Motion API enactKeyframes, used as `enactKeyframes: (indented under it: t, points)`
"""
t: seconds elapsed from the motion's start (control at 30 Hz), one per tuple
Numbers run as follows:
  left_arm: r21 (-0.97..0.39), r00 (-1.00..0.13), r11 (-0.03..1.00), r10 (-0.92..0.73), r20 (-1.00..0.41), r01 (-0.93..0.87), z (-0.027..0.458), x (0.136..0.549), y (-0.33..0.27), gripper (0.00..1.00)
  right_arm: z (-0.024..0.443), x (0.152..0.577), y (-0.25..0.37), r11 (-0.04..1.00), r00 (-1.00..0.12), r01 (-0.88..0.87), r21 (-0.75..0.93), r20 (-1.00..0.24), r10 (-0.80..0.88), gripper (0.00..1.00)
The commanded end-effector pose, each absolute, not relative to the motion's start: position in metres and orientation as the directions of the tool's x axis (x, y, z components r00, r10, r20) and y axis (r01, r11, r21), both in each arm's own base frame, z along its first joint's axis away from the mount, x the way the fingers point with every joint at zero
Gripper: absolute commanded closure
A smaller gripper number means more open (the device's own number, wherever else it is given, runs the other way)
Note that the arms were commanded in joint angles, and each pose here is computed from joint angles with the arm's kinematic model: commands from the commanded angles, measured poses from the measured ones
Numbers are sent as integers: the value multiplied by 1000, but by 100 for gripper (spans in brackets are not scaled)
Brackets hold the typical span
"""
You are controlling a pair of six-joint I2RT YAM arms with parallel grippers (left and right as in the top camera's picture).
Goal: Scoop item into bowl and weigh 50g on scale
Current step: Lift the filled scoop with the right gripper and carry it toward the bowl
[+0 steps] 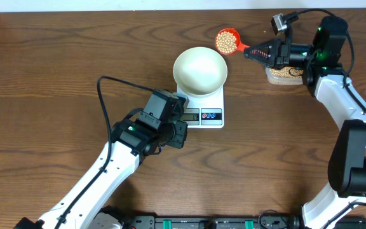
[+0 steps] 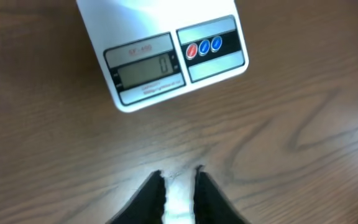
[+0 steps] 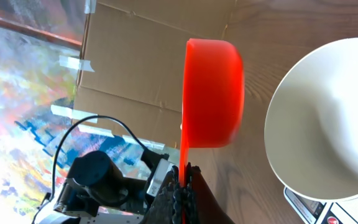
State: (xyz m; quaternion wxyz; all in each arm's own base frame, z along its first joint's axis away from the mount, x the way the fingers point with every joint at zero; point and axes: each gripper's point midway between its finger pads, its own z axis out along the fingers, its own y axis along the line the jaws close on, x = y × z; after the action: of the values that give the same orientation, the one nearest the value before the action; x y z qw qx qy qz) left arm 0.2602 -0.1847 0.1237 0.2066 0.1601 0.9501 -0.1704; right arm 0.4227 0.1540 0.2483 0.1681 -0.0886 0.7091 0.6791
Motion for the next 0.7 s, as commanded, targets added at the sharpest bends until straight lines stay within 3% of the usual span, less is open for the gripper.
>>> enactKeyframes:
  t: [0.0, 0.1, 0.23, 0.5, 0.67]
  points:
    - [-246, -857, 889, 247, -452, 385, 122, 262, -185, 70, 259, 418, 156, 61, -909, -401, 914, -405, 94, 98]
    - [-246, -858, 890, 247, -451, 385, 122, 262, -185, 60, 259, 418, 158, 63, -908, -405, 912, -409, 93, 98]
    - [-246, -859, 890, 247, -449, 384, 121, 262, -185, 55, 258, 418, 164, 66, -907, -407, 911, -412, 91, 99]
    - [-245, -858, 890, 247, -450, 385, 121, 262, -185, 15, 257, 413, 189, 63, -899, -430, 901, -433, 60, 99]
    - [-233, -856, 895, 245, -455, 381, 121, 264, -183, 14, 257, 412, 191, 61, -895, -440, 896, -443, 55, 99]
